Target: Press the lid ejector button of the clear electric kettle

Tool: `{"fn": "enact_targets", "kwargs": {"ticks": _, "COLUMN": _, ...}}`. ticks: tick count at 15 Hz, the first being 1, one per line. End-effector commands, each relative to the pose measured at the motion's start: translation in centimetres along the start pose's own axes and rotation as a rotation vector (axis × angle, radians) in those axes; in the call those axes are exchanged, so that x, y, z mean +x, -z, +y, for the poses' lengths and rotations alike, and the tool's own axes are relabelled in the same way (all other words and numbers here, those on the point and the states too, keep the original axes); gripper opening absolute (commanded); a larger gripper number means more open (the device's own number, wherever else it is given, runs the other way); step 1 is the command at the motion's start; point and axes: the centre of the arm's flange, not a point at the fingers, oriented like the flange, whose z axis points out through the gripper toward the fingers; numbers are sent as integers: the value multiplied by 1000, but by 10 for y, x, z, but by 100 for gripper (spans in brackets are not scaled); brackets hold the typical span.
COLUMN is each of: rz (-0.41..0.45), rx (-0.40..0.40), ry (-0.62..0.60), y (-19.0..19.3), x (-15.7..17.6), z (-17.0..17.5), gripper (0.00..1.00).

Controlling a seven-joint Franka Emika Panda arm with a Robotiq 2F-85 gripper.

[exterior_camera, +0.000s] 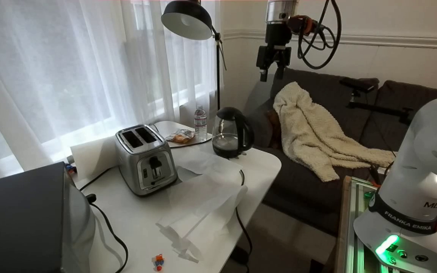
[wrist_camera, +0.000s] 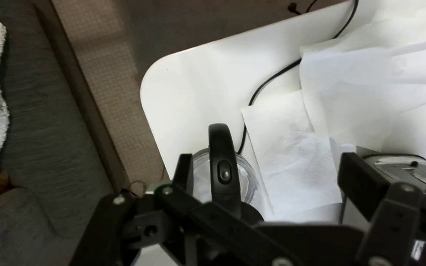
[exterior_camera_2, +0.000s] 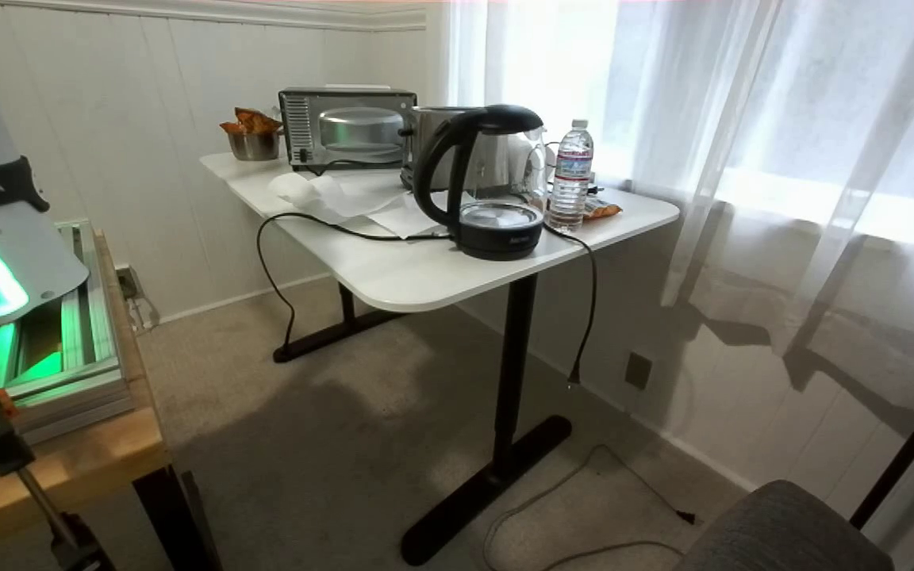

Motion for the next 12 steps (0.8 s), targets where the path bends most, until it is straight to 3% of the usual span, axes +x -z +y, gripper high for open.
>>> {"fn": "enact_targets", "kwargs": {"ticks": 1, "rz": -9, "rx": -36, "ry": -30, "y": -35, "x": -6, "z": 9, "gripper": 100}}
{"fn": "enact_targets", "kwargs": {"ticks": 2, "rz": 6, "rx": -40, "ry": -30, "y": -45, "x": -5, "z": 12, "gripper": 75}}
{"fn": "enact_targets", "kwargs": {"ticks": 4, "rz": 18, "rx": -29, "ry": -27, "y": -62, "x": -3, "z": 12, "gripper": 66}}
{"fn": "enact_targets", "kwargs": {"ticks": 12, "rz": 122, "rx": -47, "ry": -4, "y": -126, "x": 14, "z": -1, "gripper": 9}}
